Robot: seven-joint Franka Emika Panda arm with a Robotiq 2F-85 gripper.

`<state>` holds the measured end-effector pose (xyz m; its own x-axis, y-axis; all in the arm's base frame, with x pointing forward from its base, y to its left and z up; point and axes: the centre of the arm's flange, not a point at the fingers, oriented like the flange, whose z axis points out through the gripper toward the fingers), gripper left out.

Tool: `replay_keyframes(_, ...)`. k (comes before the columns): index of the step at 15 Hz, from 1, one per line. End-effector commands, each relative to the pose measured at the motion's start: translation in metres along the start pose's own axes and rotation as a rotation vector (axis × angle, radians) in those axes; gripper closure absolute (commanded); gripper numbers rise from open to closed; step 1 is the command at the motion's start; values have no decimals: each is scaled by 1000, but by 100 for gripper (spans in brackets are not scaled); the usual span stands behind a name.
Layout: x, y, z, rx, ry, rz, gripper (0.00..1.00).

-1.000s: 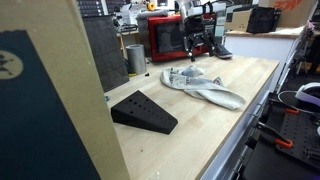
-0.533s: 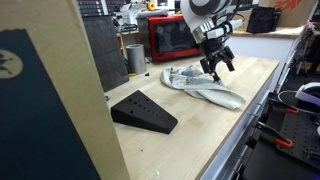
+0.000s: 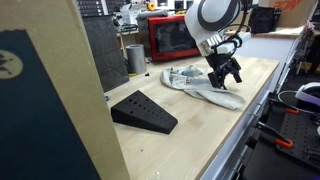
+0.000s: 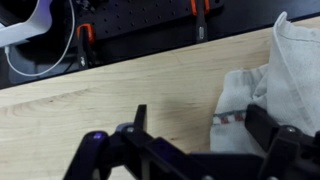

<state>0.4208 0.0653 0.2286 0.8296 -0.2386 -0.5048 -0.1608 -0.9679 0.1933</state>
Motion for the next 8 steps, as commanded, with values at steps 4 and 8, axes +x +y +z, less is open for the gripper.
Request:
replay_keyframes(4,-27,-18,10,30,94,-52,26)
replay_keyframes(8,-29,-12,1,51,138,-77,56)
